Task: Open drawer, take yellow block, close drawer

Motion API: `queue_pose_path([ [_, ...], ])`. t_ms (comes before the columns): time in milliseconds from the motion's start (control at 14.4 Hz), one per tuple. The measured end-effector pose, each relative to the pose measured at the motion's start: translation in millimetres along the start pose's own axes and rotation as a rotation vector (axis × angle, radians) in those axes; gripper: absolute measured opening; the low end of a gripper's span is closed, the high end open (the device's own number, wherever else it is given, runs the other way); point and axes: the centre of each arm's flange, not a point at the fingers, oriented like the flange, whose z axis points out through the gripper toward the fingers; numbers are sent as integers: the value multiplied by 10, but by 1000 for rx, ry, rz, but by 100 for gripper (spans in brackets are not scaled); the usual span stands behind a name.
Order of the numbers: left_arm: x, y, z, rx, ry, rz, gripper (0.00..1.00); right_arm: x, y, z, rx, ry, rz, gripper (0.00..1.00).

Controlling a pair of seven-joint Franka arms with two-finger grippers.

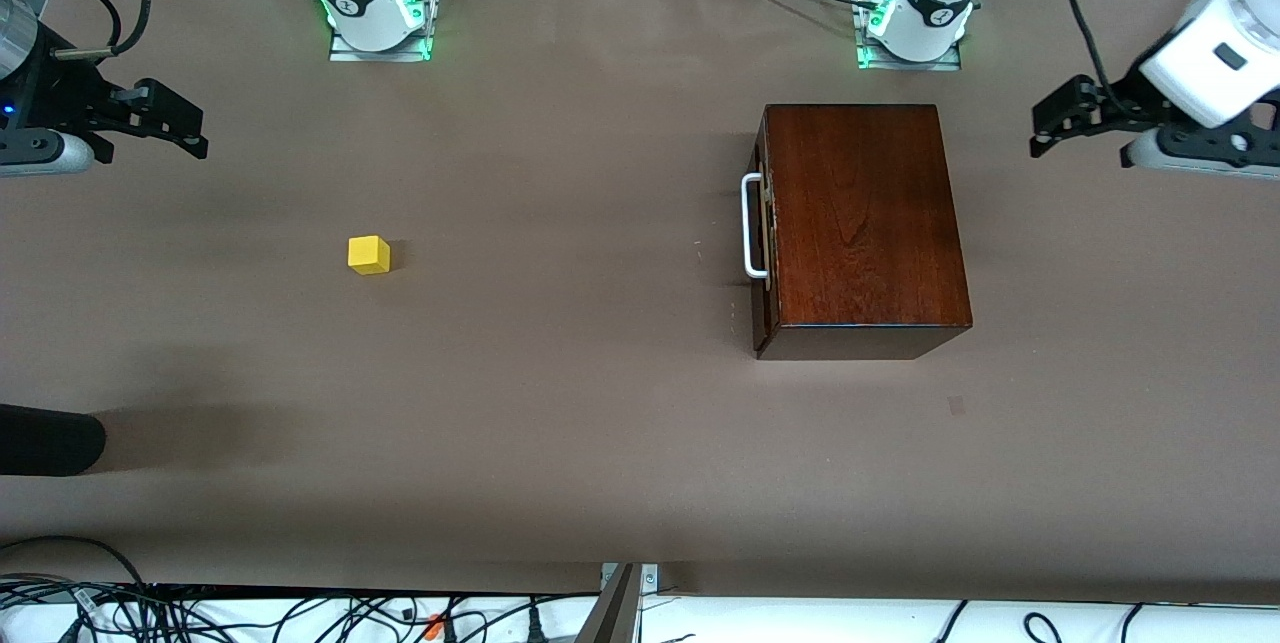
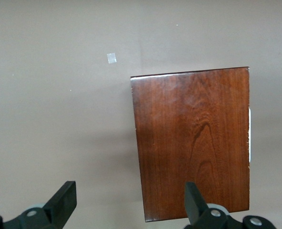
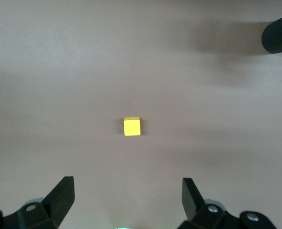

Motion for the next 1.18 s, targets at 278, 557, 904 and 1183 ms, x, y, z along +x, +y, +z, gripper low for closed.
queue_pose_path([
  [278,-5,-118,18,0,-4,-1,100,0,0,0,0,0,0,100],
  [557,-15,-214,-10,-1,3,-7,100,0,0,0,0,0,0,100],
  [904,-29,-165,2,6,-8,3,100,0,0,0,0,0,0,100],
  [1183,-41,-172,16,12,-20,4,100,0,0,0,0,0,0,100],
])
